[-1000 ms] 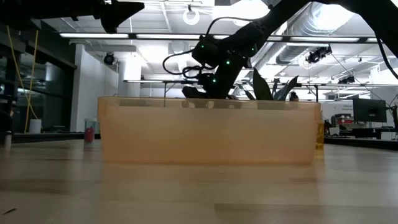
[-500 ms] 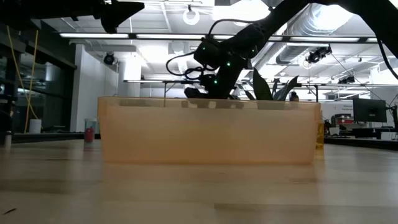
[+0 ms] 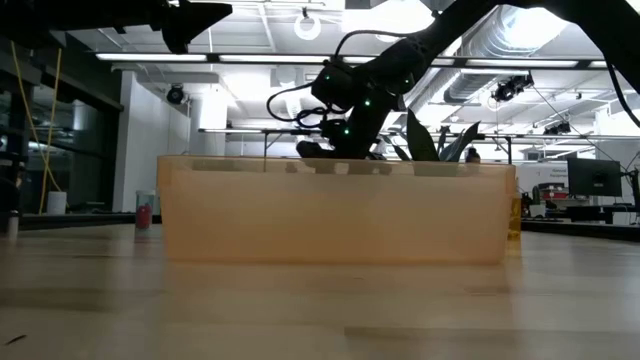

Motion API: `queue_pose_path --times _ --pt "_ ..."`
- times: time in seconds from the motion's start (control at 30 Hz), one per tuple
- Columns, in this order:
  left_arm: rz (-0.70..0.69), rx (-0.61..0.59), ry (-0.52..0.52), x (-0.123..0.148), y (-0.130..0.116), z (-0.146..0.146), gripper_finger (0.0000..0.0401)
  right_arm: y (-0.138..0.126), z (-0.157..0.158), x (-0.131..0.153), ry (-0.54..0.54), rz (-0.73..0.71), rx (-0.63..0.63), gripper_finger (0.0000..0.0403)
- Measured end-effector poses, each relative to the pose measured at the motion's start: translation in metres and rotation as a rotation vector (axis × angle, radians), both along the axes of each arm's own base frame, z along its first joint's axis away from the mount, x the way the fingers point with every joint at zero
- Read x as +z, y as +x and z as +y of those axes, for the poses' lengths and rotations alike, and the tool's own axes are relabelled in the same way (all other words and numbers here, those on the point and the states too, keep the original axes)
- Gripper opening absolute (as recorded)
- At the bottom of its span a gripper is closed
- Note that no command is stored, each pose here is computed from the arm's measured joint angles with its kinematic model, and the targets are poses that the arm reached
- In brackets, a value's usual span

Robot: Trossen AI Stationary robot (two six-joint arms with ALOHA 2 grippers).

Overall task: Pick and place medicine bottles into bin by pill shape (circle, oval)
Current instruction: Put the orange capsule bottle into the yellow bin, then put the yellow capsule bottle into the yellow bin

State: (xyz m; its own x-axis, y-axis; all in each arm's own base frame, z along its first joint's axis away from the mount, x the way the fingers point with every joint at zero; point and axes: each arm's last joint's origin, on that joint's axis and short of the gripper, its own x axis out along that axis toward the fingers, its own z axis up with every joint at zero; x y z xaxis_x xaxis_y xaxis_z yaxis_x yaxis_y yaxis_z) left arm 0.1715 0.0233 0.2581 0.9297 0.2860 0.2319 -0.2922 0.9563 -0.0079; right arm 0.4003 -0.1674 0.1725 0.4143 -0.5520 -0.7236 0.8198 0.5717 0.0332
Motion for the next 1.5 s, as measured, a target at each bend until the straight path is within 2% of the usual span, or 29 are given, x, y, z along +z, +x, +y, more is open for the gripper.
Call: queue_pose_path --times 0.1,0.23,0.33,0.43,0.5,0.6,0.67,0.73,0.87,1.0,1.13,1.5 --pt "0.004 0.001 0.001 0.0 0.0 0.0 0.028 0.001 -0.001 0.006 -0.037 0.031 0.055 0.0255" --pt "0.022 0.003 0.008 -0.002 0.0 0.0 0.028 -0.003 0.005 0.034 -0.122 0.045 0.114 0.0256" --pt "0.034 0.004 0.007 -0.003 0.001 0.0 0.028 -0.014 0.023 0.054 -0.217 0.067 0.11 0.0256" --pt "0.044 0.004 0.005 -0.004 0.001 0.0 0.028 -0.033 0.048 0.061 -0.305 0.078 0.109 0.0256" --pt "0.047 0.004 0.005 -0.004 0.001 0.0 0.028 -0.05 0.066 0.064 -0.331 0.026 0.148 0.0256" --pt "0.048 0.005 0.005 -0.004 0.001 0.0 0.028 -0.08 0.09 0.058 -0.327 -0.093 0.272 0.0256" --pt "0.048 0.005 0.005 -0.004 0.001 0.0 0.028 -0.099 0.102 0.055 -0.328 -0.196 0.374 0.0256" --pt "0.048 0.005 0.005 -0.004 0.001 0.0 0.028 -0.117 0.111 0.06 -0.353 -0.323 0.415 0.0256" --pt "0.057 0.013 0.018 -0.005 0.001 0.0 0.028 -0.149 0.12 0.076 -0.44 -0.52 0.371 0.0256" --pt "0.067 0.013 0.018 -0.006 0.001 0.0 0.028 -0.174 0.123 0.084 -0.488 -0.618 0.323 0.0256" --pt "0.106 0.011 0.019 -0.009 0.002 0.0 0.028 -0.185 0.125 0.075 -0.469 -0.625 0.314 0.0256" --pt "0.143 0.013 0.044 -0.012 0.002 0.0 0.028 -0.186 0.124 0.069 -0.454 -0.623 0.269 0.0256"
